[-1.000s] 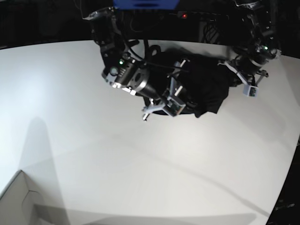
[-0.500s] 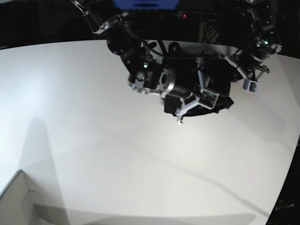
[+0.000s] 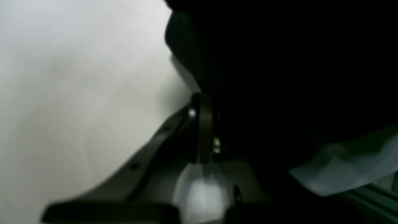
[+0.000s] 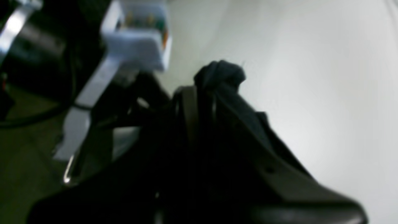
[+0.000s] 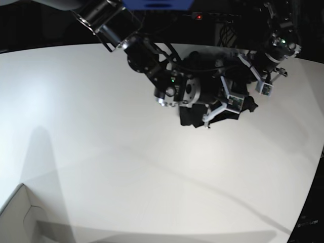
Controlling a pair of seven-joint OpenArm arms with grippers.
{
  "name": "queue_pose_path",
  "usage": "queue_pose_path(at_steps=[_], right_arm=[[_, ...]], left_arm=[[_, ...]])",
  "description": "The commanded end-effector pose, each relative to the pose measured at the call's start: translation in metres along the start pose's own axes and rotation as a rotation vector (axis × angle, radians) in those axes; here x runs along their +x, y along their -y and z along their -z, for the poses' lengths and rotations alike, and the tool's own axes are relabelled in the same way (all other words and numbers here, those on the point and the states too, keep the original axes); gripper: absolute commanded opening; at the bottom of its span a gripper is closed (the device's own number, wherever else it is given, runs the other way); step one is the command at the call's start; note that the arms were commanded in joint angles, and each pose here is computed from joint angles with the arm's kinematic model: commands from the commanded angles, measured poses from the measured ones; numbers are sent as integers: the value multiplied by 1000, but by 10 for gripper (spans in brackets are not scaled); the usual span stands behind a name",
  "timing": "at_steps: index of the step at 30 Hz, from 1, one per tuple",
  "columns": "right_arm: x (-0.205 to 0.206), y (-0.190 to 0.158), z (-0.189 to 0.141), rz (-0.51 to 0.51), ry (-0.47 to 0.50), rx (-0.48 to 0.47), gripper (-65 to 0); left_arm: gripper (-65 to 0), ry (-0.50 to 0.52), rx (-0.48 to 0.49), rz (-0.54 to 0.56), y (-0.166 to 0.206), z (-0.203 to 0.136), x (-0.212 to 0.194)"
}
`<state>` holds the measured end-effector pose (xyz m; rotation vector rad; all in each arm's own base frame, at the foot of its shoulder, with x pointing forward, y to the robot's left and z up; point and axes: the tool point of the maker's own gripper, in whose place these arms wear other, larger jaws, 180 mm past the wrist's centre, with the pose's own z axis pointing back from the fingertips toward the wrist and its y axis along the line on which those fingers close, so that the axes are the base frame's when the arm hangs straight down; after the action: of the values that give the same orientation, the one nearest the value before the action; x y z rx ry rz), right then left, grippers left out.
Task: Layout the t-shirt on the table in an organized manner, then fold the t-shirt properly
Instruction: 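Grasp the folded end with the right gripper and lift it over the bundle, then press and tuck the shirt bundle with the right gripper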
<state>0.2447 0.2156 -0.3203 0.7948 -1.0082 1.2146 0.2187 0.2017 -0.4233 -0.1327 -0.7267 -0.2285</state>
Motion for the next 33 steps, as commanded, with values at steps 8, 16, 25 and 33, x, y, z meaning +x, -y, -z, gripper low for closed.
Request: queue_pose_path(at_steps=[8,16,25,33], right_arm=[[43,-6,-3,-43,121,10,-377],[57,59,-74,56,248,-278,-347],[-19,96,-160,178,145,-544,-343],[-55,76,-184,248,77,-593,-252]], left_arm=[[-649,0,25,-7,-9,-13,-9],[-649,4,117,-46,-42,-28,-14],[-649,19,121,-50,-44,-27,-9],[-649,39,120,-53,-45,-22,0]])
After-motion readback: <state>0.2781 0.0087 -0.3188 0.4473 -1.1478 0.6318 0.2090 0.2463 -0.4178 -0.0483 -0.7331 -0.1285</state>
